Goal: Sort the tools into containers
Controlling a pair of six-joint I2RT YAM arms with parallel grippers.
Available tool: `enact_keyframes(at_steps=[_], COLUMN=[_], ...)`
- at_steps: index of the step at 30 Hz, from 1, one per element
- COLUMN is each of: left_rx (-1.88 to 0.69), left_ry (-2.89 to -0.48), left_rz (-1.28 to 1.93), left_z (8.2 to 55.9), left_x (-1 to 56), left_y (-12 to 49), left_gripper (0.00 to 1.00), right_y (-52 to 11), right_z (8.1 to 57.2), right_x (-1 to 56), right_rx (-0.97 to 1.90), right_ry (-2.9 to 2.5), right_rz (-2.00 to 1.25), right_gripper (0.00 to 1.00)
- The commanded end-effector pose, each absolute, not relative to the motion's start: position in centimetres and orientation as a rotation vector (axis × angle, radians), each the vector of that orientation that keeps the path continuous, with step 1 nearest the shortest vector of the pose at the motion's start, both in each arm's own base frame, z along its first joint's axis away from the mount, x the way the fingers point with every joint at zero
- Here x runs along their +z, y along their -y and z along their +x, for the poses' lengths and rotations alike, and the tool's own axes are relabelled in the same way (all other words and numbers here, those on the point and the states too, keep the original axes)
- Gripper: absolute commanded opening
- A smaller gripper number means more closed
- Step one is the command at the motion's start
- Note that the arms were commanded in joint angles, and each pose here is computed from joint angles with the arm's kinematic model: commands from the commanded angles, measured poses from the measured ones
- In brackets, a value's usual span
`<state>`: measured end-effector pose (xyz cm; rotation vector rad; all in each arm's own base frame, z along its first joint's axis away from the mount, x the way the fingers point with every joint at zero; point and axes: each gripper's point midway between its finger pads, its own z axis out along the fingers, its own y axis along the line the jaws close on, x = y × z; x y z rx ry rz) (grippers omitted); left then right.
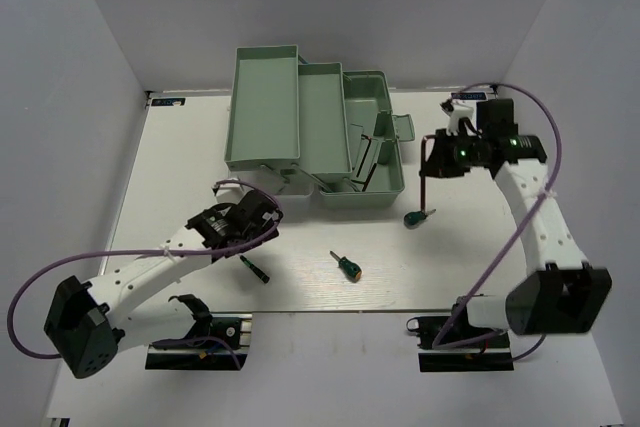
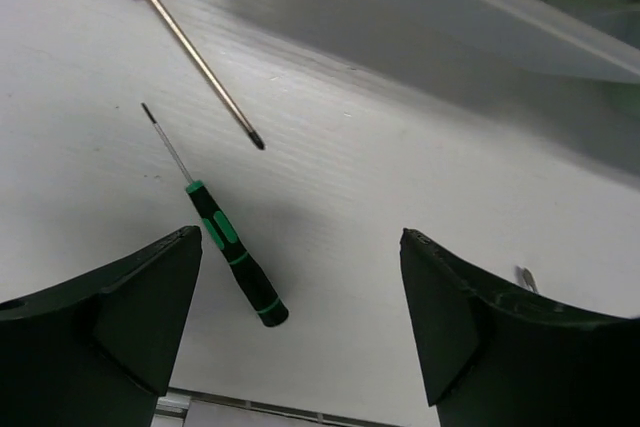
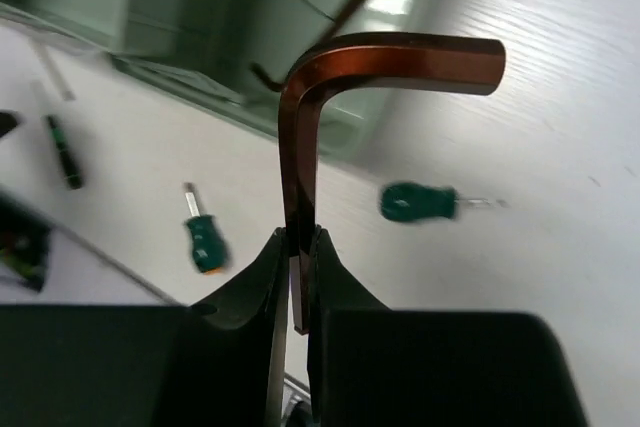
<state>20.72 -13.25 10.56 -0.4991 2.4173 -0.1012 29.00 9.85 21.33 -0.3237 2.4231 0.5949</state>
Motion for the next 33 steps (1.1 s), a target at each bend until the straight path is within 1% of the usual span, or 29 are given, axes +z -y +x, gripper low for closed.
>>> enact_keyframes(at_steps=[1,2,3,5,6,8,11,12,13,14,15,16,17,18,19,22,23,25,26,27,29,30,31,32,33], left_rx=[-0.113,-0.072,-0.069,-0.081,-0.092,-0.115,-0.106,-0.129,-0.117,-0.116,-0.127,-0.114,-0.127,-0.128,-0.114,-0.087,-0.072,-0.046,-0.03,-0.036,-0.036,-0.032,-0.034,-0.032,-0.022], left_ry=[-2.407,-2.426,-2.422,-2.426,-2.436,-2.45,-2.506,-2.52,-2.542,-2.559,-2.578,-2.587,-2.592,-2.592,-2.599,-2.62,-2.629,-2.662,-2.671,-2.679,-2.693,-2.7,-2.713,-2.714,-2.724], left_rz=[-0.63,-0.639,-0.653,-0.688,-0.687,-0.714,-0.757,-0.768,-0.786,-0.785,-0.799,-0.799,-0.812,-0.813,-0.824,-0.813,-0.812,-0.796,-0.796,-0.797,-0.797,-0.785,-0.786,-0.786,-0.773], left_z=[21.7,21.6,21.9,22.1,21.9,21.8,20.7,20.5,19.8,19.4,18.9,18.6,18.5,18.5,18.4,18.4,18.3,18.0,17.9,17.9,17.9,17.5,17.3,17.1,16.6], left_x=[9.3,8.4,8.3,7.7,7.7,7.3,6.2,6.1,5.3,4.9,4.5,4.2,4.1,4.1,3.8,3.4,3.2,2.6,2.3,2.1,1.8,1.3,0.8,0.5,0.0], left_y=[12.9,12.4,12.3,12.0,12.2,12.3,12.2,12.5,12.3,12.3,12.4,12.2,12.4,12.4,12.4,12.6,12.5,12.9,12.8,13.0,13.2,13.2,13.2,13.1,13.0], left_gripper=[0.91,0.91,0.91,0.91,0.91,0.91,0.91,0.91,0.91,0.91,0.89,0.88,0.88,0.88,0.87,0.83,0.82,0.78,0.73,0.7,0.67,0.65,0.63,0.55,0.5], right_y=[-15.0,-15.9,-17.0,-18.4,-19.4,-20.5,-21.9,-22.3,-22.5,-22.5,-22.6,-22.5,-22.2,-22.4,-22.3,-21.6,-21.0,-20.1,-19.7,-19.2,-18.6,-17.9,-17.6,-17.5,-16.8], right_z=[33.5,34.2,36.4,38.3,39.2,40.2,41.6,41.7,42.0,41.9,41.6,41.5,41.4,41.1,40.6,39.4,39.3,38.0,37.4,36.7,35.9,35.4,35.2,34.8,34.5], right_x=[25.2,25.5,24.8,26.9,24.6,25.1,22.1,20.6,20.2,19.8,19.8,20.1,20.3,20.4,22.1,23.2,24.6,23.8,25.4,23.7,24.1,22.8,22.7,23.0,22.1], right_rx=[0.878,0.92,0.953,0.956,0.977,0.964,0.938,0.924,0.92,0.91,0.918,0.92,0.924,0.93,0.94,0.943,0.928,0.927,0.914,0.922,0.92,0.921,0.924,0.925,0.93], right_ry=[-2.238,-2.239,-2.255,-2.193,-2.247,-2.228,-2.295,-2.328,-2.332,-2.345,-2.347,-2.34,-2.337,-2.334,-2.294,-2.276,-2.233,-2.25,-2.207,-2.252,-2.239,-2.275,-2.278,-2.268,-2.296], right_rz=[-0.47,-0.455,-0.447,-0.487,-0.495,-0.526,-0.553,-0.576,-0.582,-0.585,-0.6,-0.599,-0.596,-0.603,-0.614,-0.607,-0.602,-0.582,-0.585,-0.564,-0.556,-0.527,-0.511,-0.508,-0.474], right_gripper=[0.0,0.0,0.0,0.0,0.0,0.0,0.0,0.12,0.26,0.37,0.56,0.61,0.64,0.64,0.64,0.65,0.65,0.65,0.65,0.65,0.65,0.65,0.65,0.65,0.65])
